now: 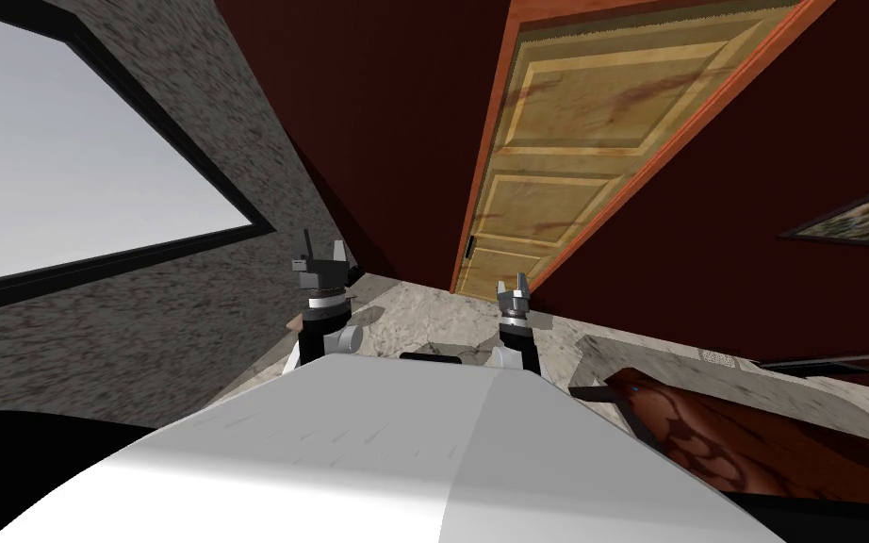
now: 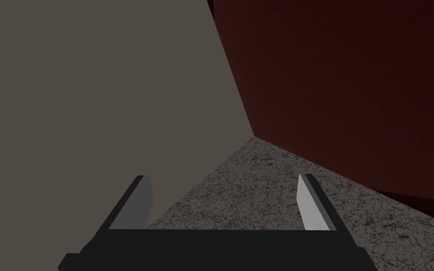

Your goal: Pull the door open

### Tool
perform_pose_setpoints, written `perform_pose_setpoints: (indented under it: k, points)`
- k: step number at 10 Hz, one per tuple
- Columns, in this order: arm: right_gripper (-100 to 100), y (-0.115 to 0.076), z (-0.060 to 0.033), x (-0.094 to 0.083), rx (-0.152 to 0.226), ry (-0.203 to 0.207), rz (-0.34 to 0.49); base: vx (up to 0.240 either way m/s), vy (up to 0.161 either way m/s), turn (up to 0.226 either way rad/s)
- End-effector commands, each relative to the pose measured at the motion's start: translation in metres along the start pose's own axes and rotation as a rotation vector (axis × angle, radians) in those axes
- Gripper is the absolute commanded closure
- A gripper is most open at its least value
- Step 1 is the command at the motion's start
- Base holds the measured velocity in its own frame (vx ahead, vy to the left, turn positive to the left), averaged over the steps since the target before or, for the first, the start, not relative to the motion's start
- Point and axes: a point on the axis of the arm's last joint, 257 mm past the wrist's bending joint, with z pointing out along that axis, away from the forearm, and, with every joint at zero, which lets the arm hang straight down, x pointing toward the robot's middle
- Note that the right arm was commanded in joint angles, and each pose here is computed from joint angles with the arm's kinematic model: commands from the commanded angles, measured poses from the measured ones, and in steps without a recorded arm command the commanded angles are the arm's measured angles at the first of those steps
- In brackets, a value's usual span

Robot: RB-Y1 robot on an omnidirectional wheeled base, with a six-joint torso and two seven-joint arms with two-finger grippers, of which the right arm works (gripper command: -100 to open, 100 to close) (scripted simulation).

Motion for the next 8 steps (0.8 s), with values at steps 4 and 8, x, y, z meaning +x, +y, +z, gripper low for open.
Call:
perform_pose_setpoints:
  k: [4,8]
  points:
    - [-100,-0.026,-0.0037,-0.011,0.031,-0.026,0.12,0.094,-0.009,0.06]
    - [-100,-0.049,-0.0074,-0.023,0.056,-0.057,0.229,0.093,-0.019,0.068]
